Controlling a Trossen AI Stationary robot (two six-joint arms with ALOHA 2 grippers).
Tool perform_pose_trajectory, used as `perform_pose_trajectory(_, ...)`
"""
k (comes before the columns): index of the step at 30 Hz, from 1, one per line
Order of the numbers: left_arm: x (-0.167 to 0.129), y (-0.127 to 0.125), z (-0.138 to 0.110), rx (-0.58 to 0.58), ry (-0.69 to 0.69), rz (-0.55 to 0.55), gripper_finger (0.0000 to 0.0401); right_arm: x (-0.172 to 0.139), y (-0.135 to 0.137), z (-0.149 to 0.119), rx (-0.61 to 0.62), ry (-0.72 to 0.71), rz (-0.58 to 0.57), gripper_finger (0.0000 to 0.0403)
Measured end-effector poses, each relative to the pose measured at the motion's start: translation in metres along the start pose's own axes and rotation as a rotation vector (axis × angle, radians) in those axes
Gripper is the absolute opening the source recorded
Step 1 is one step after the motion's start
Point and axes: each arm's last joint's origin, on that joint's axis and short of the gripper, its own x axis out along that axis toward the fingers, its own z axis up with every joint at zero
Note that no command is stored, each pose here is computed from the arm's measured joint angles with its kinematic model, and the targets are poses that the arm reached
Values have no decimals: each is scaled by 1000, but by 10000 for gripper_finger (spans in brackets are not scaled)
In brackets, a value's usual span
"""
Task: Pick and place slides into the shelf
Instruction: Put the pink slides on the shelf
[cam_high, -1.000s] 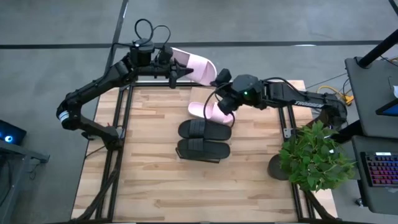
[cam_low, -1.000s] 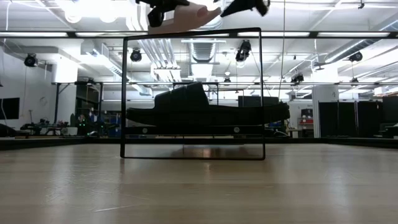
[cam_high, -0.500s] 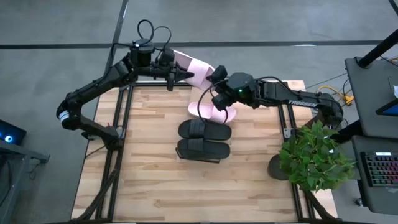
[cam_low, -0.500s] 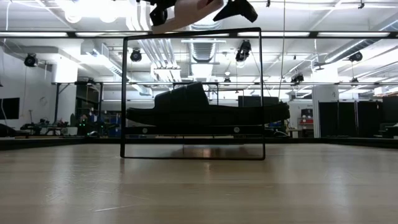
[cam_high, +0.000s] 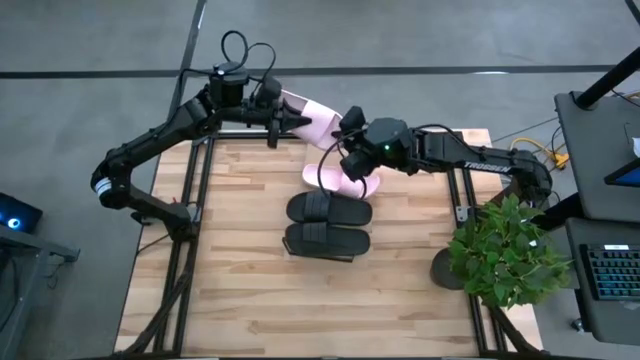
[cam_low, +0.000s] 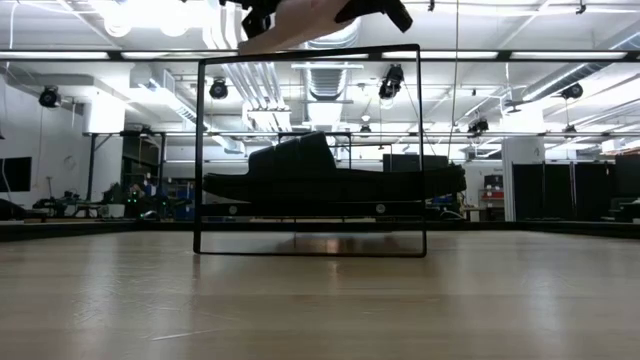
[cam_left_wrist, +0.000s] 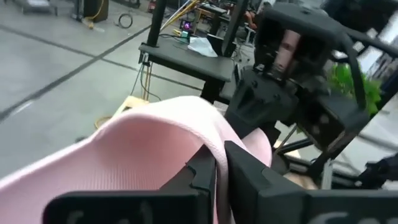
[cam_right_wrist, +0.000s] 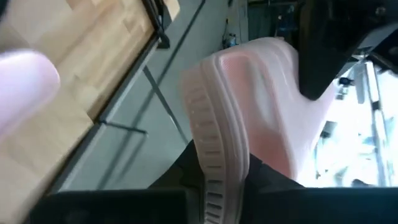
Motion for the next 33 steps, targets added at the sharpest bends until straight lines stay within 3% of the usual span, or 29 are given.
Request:
perform_pose_trajectory(4,0,0,-1,120,5,-17,39,3,-1,-11,85,-74,42,28)
perform_pose_trajectory(10,-4,0,-4,232,34,-35,119,6,-1,-39,212,-194,157,28)
perform_pose_trajectory(16,-32,-1,4,369,-11,9,176,12,6,-67,294,-207,275,25)
perform_pose_trajectory(23,-49,5,-7,478,9,74,187,19,13,-96,354,-332,356,25)
perform_pose_trajectory(27,-46,15,-27,546,65,84,187,23,20,-112,353,-391,394,24)
perform_pose_trajectory(33,-38,24,-50,813,119,55,187,22,22,-129,434,-559,426,24)
